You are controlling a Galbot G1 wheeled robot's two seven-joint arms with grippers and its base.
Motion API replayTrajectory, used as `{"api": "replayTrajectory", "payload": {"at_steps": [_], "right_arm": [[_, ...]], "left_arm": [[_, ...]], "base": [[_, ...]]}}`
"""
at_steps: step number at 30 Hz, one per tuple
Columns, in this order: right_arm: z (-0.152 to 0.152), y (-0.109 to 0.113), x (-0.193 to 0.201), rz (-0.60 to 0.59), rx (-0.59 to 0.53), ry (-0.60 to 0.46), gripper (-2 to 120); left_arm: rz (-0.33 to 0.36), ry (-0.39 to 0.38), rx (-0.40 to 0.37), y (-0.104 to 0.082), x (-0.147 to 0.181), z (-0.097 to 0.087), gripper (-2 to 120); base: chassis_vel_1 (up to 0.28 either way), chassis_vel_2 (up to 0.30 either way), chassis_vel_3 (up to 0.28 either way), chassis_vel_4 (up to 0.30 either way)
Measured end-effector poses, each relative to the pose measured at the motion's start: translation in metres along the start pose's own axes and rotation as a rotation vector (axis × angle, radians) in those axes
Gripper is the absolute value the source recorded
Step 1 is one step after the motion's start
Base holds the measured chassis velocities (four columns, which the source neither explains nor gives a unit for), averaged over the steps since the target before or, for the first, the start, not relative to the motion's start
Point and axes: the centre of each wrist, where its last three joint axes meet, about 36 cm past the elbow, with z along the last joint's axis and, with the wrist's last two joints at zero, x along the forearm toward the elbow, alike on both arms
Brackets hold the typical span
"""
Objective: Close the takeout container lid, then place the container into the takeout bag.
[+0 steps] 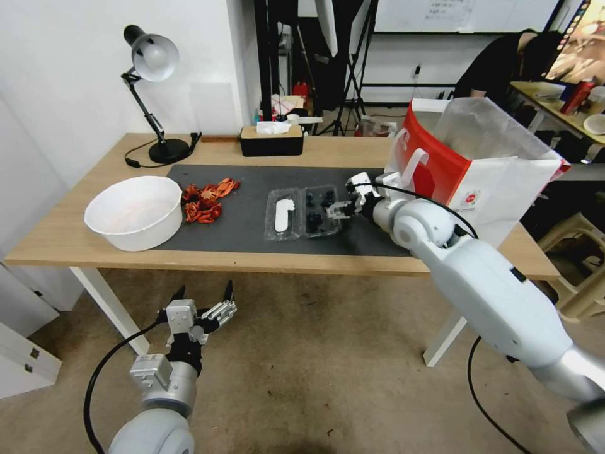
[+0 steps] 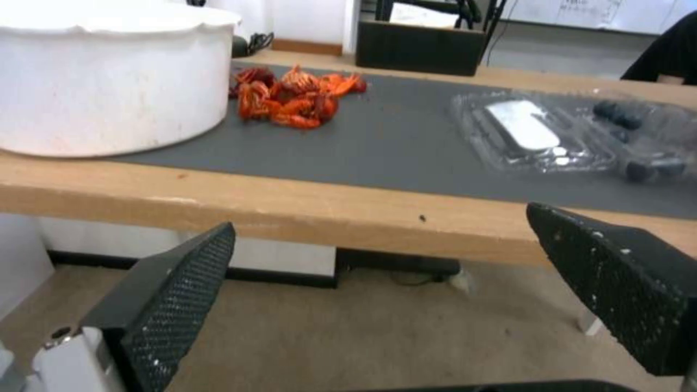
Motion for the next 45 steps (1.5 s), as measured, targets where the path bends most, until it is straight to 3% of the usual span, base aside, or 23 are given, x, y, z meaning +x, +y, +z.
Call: {"api": "replayTrajectory", "payload": {"at_steps": [2,3,11,12,15,17,20,29,33,34,37,38,40,43,45], "right_arm": [[0.015,0.008,0.039,0.004,-0.061,-0.175,100],[0.026,0.013,0.049,0.004,-0.076,-0.208,100],[0.097,0.047,0.095,0.084,-0.085,-0.364,100],[0.097,0.047,0.095,0.084,-0.085,-0.364,100],[0.141,0.064,0.122,0.142,-0.102,-0.401,100],[0.148,0.067,0.127,0.151,-0.104,-0.403,100],[0.183,0.080,0.161,0.210,-0.077,-0.411,100],[0.232,0.107,0.202,0.259,-0.097,-0.368,100],[0.245,0.126,0.198,0.217,-0.108,-0.350,100],[0.245,0.126,0.198,0.217,-0.108,-0.350,100],[0.248,0.135,0.200,0.200,-0.111,-0.338,100],[0.248,0.135,0.200,0.200,-0.111,-0.338,100],[0.247,0.140,0.203,0.200,-0.113,-0.337,100],[0.246,0.142,0.204,0.199,-0.112,-0.339,100],[0.246,0.146,0.204,0.198,-0.114,-0.337,100]], "left_arm": [[0.006,-0.006,0.015,-0.002,0.003,-0.005,100],[0.008,-0.007,0.019,-0.002,0.003,-0.006,100],[0.022,-0.009,0.047,-0.006,0.001,-0.010,100],[0.022,-0.009,0.047,-0.006,0.001,-0.010,100],[0.036,-0.002,0.069,-0.008,0.000,-0.011,100],[0.038,0.000,0.074,-0.008,0.000,-0.011,100],[0.060,0.015,0.114,-0.012,0.000,-0.012,100],[0.086,0.034,0.202,-0.017,-0.006,-0.013,100],[0.090,0.036,0.385,-0.024,-0.005,-0.025,100],[0.090,0.036,0.385,-0.024,-0.005,-0.025,100],[0.127,0.054,0.554,-0.035,-0.016,-0.043,100],[0.127,0.054,0.554,-0.035,-0.016,-0.043,100],[0.182,0.078,0.667,-0.040,-0.030,-0.059,100],[0.217,0.108,0.740,-0.042,-0.041,-0.066,100],[0.249,0.176,0.847,-0.045,-0.059,-0.072,100]], "base": [[0.000,0.000,0.000,0.000],[0.000,0.000,0.000,0.000],[0.000,0.000,0.000,0.000],[0.000,0.000,0.000,0.000],[0.000,0.000,0.000,0.000],[0.000,0.000,0.000,0.000],[0.000,0.000,0.000,0.000],[0.000,0.000,0.000,0.000],[0.000,0.000,0.000,0.000],[0.000,0.000,0.000,0.000],[0.000,0.000,0.000,0.000],[0.000,0.000,0.000,0.000],[0.000,0.000,0.000,0.000],[0.000,0.000,0.000,0.000],[0.000,0.000,0.000,0.000]]}}
